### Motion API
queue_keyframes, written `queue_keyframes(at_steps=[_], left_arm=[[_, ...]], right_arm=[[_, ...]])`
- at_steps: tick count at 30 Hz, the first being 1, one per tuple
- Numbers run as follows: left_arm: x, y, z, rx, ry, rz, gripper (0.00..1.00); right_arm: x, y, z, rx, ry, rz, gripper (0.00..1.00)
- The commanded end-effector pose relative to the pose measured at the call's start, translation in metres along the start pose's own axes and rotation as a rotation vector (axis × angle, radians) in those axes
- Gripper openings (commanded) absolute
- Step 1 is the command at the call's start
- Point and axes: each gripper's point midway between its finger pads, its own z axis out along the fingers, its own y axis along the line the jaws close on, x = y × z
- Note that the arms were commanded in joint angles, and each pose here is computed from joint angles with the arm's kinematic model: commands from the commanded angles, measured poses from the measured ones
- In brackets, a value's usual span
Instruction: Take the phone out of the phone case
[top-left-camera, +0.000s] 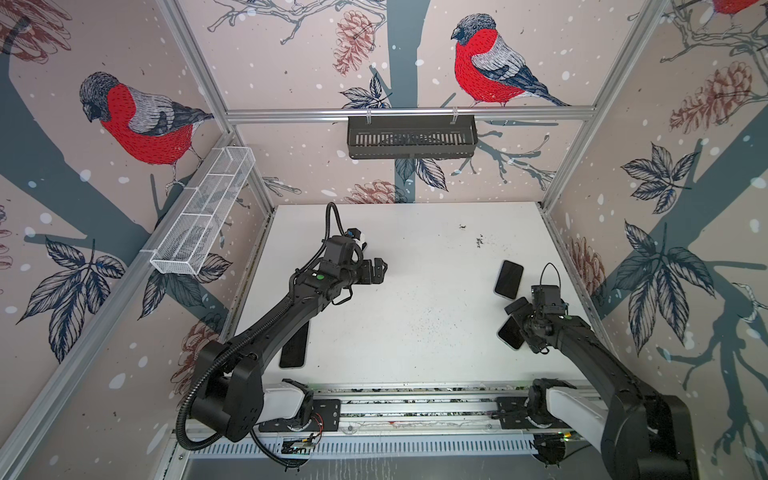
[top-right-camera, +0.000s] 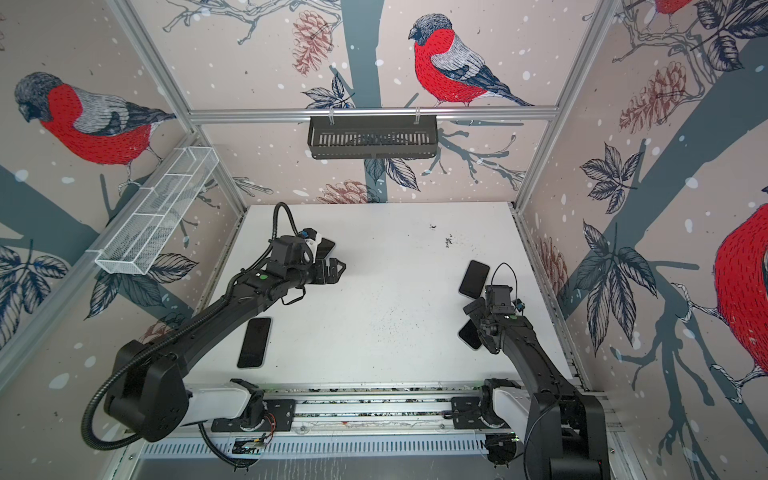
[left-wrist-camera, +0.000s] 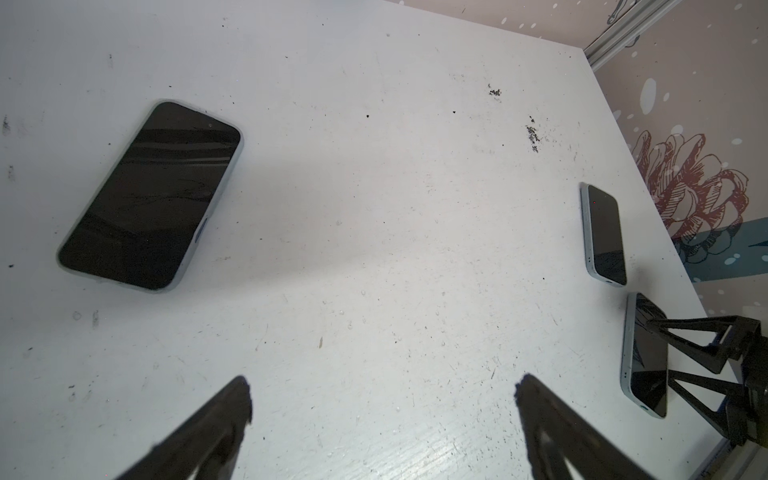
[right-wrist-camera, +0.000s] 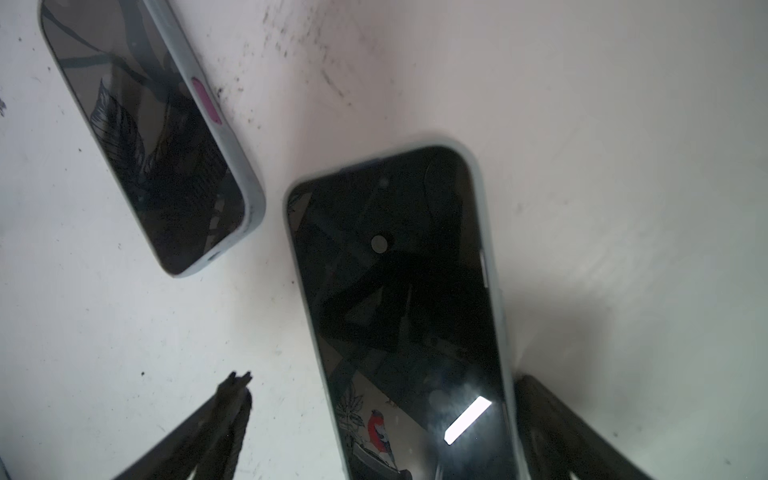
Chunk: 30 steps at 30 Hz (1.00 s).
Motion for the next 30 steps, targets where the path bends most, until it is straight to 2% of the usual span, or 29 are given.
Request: queue_keyframes(at_steps=[1,16,22,30], left_arm=[[-0.005,-0.002,0.002,0.007,-0.02,-0.005,0.99],[-0.01,-0.003,0.01,0.01,-0.012,0.009,0.98],[-0.009,-0.004,0.014,0.017,0.001,0.004,0.99],[-0.009,-0.005,0.021,0.027,0.014,-0.001,0.98]], right_arm=[[0.027,-0.024,0.0,0.127,0.103,0.016,1.0],[0.049,-0.029,0.001,0.278,0.156,-0.124,1.0],[0.054,-0.035,-0.003,0.302,0.166,-0.145,0.99],[0.056,-0.039,-0.003,0.317,0.162,-0.153,0.93]])
